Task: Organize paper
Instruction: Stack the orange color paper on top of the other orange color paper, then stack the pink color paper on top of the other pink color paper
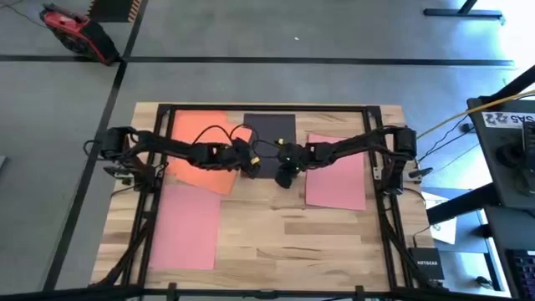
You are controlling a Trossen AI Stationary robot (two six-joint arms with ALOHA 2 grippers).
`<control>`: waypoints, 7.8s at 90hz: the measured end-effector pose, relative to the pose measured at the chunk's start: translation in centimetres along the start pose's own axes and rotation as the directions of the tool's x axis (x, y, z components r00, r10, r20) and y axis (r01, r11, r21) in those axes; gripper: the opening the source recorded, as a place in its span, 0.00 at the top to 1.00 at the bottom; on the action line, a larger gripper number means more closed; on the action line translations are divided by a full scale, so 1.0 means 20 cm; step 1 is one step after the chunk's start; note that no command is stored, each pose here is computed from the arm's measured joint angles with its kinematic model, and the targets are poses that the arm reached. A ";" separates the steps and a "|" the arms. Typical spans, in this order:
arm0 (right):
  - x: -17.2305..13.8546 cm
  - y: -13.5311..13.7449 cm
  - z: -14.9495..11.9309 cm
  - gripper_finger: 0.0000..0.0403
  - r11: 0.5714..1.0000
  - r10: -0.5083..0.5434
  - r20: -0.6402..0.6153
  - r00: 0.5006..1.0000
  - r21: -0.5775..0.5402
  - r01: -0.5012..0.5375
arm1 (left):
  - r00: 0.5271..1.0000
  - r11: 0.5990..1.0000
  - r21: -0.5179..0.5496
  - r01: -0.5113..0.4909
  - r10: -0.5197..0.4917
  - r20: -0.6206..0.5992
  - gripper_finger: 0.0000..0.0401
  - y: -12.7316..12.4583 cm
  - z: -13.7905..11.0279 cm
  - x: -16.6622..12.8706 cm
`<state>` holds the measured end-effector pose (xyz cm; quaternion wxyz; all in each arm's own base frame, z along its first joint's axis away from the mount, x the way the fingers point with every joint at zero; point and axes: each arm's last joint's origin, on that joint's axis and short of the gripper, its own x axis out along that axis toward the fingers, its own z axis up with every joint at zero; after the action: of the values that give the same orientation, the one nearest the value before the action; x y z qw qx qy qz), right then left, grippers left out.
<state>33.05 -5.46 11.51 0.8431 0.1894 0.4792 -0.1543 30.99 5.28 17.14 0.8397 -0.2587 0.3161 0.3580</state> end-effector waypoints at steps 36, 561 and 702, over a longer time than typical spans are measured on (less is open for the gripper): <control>0.00 0.00 0.00 1.00 1.000 0.008 -0.009 1.000 -0.010 -0.008 | 1.000 0.999 -0.041 0.016 -0.017 -0.021 1.00 0.07 0.06 0.04; -0.01 0.01 0.03 1.00 0.998 0.020 0.063 0.998 -0.065 -0.016 | 0.848 0.928 0.359 0.106 0.104 -0.519 1.00 0.31 -0.25 -0.22; -0.01 0.01 0.03 1.00 0.997 -0.005 0.072 0.997 -0.073 0.010 | 0.863 0.884 0.435 0.172 0.078 -0.499 1.00 0.26 -0.31 -0.18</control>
<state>33.47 -5.60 11.93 0.8656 0.1509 0.4544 -0.1466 22.93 2.66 14.54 0.7737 -0.1416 0.5936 0.1706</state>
